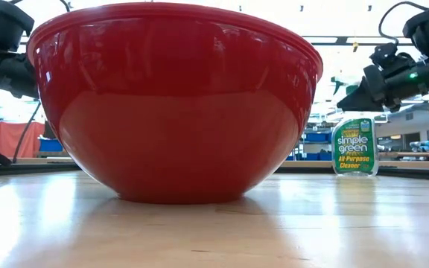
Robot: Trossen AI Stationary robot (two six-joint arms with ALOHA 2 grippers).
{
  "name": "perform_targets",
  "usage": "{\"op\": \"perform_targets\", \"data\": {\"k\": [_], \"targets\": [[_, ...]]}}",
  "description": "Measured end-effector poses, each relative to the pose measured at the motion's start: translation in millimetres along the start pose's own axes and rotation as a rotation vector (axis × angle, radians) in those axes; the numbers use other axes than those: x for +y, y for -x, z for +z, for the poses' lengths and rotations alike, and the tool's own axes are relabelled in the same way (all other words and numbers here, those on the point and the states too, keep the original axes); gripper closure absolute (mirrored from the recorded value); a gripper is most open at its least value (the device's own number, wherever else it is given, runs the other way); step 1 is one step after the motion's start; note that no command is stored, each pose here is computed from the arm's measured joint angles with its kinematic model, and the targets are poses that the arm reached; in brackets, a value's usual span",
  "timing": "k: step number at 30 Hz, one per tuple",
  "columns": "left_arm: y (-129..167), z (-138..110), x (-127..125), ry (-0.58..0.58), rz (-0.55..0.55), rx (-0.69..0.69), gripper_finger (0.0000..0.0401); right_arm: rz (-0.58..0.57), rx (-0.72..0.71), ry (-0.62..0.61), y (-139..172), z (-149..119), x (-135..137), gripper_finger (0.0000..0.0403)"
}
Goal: Nest bowls inside each other
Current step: Return to Home Position
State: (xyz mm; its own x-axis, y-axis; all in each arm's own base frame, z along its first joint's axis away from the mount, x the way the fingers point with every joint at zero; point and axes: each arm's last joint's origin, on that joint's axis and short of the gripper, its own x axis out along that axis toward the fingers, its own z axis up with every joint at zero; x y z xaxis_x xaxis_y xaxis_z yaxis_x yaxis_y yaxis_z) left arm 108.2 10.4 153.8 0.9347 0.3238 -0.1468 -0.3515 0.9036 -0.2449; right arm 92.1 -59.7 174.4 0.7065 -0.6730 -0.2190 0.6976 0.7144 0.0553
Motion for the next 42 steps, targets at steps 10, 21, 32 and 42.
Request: {"op": "perform_targets", "data": {"k": [10, 21, 32, 42], "targets": [[0, 0, 0, 0.001, 0.0, 0.001, 0.0229, -0.077, -0.069, -0.189, -6, -17, -3, 0.0237], [0, 0, 0, 0.004, 0.0, -0.002, 0.0229, -0.078, 0.015, -0.148, -11, -29, -3, 0.0237], [0, 0, 0, 0.005, -0.001, -0.003, 0.0229, -0.079, 0.008, -0.374, -12, -29, -3, 0.0237], [0, 0, 0, 0.005, -0.001, -0.004, 0.0229, -0.079, 0.008, -0.375, -12, -29, -3, 0.0237]]}}
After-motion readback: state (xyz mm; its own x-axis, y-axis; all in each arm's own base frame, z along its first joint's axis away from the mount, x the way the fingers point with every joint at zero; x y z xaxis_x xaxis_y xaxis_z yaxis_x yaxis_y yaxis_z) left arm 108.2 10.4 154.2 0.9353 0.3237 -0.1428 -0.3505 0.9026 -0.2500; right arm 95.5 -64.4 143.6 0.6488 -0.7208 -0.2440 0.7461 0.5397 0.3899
